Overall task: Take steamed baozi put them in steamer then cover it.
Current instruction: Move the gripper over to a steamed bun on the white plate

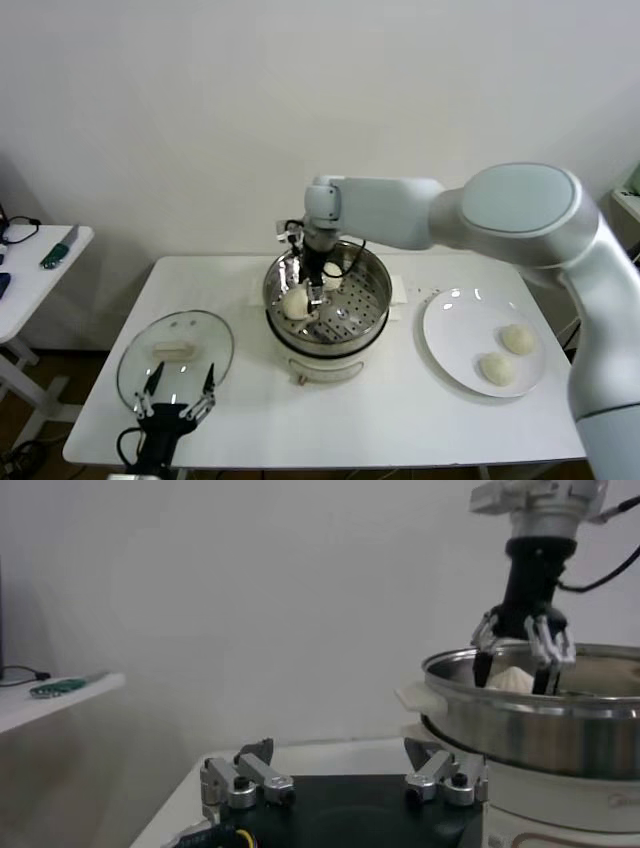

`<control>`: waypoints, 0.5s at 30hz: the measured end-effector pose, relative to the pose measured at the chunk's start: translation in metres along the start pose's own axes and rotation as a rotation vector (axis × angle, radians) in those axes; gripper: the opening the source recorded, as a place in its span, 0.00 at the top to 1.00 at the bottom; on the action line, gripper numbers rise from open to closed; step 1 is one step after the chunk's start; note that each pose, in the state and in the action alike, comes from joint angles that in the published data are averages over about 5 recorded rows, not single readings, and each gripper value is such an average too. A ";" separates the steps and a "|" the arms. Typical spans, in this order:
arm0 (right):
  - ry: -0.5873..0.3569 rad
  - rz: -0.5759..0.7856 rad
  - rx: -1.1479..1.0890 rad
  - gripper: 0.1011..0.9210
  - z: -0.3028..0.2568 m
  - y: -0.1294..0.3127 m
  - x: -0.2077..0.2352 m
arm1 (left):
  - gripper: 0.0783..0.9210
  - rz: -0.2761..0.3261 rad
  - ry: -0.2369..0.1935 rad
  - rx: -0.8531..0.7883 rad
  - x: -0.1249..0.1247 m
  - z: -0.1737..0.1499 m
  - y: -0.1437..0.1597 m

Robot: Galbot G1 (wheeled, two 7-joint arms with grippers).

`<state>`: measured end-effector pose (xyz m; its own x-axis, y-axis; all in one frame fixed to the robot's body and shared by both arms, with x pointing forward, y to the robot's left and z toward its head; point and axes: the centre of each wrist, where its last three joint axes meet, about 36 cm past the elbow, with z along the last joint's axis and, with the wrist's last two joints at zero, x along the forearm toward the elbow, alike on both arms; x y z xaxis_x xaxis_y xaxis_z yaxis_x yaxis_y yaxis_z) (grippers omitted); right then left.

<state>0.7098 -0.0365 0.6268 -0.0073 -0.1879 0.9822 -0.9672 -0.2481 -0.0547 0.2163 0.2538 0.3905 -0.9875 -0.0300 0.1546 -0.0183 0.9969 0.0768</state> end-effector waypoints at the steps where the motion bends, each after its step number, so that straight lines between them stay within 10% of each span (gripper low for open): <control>1: 0.002 0.003 0.000 0.12 0.007 0.001 0.008 | 0.12 0.000 0.001 0.000 0.000 0.000 0.000; 15: 0.058 0.030 -0.071 0.12 0.157 0.062 0.085 | 0.12 -0.011 0.016 0.000 -0.001 0.003 0.001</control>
<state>0.6886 -0.2171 0.6785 -0.0494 -0.1389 0.9891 -0.9819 -0.1746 -0.0735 0.2169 0.2553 0.3874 -0.9846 -0.0427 0.1698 -0.0296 0.9964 0.0790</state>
